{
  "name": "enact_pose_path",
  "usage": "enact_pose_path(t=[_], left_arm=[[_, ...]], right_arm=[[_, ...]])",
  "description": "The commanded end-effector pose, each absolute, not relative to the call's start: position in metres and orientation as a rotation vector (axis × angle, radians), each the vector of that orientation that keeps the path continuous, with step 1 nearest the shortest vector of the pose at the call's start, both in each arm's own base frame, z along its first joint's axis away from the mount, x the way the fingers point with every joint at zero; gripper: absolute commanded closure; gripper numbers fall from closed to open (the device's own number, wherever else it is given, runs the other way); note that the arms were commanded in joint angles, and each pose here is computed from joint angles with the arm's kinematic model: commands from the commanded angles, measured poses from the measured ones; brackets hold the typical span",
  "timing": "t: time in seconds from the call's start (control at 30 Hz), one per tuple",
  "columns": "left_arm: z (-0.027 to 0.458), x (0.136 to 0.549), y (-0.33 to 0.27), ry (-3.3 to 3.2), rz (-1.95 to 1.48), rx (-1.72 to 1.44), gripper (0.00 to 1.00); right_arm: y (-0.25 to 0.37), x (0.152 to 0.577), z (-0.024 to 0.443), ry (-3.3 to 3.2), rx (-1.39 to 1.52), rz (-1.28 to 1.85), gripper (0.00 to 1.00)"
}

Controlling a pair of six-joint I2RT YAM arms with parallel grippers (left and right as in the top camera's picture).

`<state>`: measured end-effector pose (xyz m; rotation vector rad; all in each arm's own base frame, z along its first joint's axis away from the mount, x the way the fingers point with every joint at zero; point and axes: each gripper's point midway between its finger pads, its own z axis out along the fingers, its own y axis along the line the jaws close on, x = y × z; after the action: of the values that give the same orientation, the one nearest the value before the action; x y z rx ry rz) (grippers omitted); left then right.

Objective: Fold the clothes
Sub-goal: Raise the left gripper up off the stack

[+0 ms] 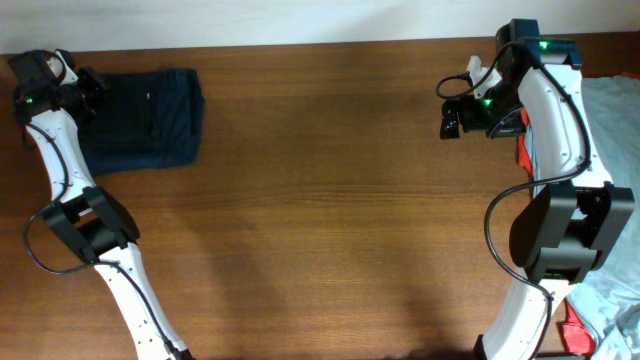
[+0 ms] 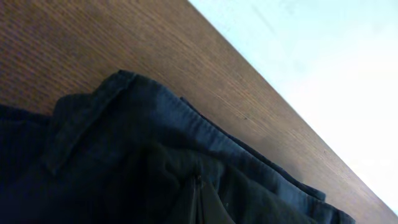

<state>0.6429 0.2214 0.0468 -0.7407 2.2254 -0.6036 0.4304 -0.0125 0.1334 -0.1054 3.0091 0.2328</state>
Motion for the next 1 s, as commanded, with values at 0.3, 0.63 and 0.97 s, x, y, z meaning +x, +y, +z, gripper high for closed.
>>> enact_pose_path(t=[0.3, 0.63, 0.97], left_arm=[[0.283, 0.634, 0.127, 2.007, -0.754, -0.433, 1.0], [0.313, 0.634, 0.019, 2.042, -0.788, -0.281, 0.2], [0.289, 0.618, -0.047, 2.187, -0.87, -0.244, 0.01]], right_arm=[[-0.016, 0.431, 0.146, 2.98, -0.102, 0.205, 0.01], [-0.016, 0.431, 0.146, 2.98, -0.102, 0.205, 0.01], [-0.016, 0.431, 0.146, 2.98, -0.102, 0.205, 0.01]])
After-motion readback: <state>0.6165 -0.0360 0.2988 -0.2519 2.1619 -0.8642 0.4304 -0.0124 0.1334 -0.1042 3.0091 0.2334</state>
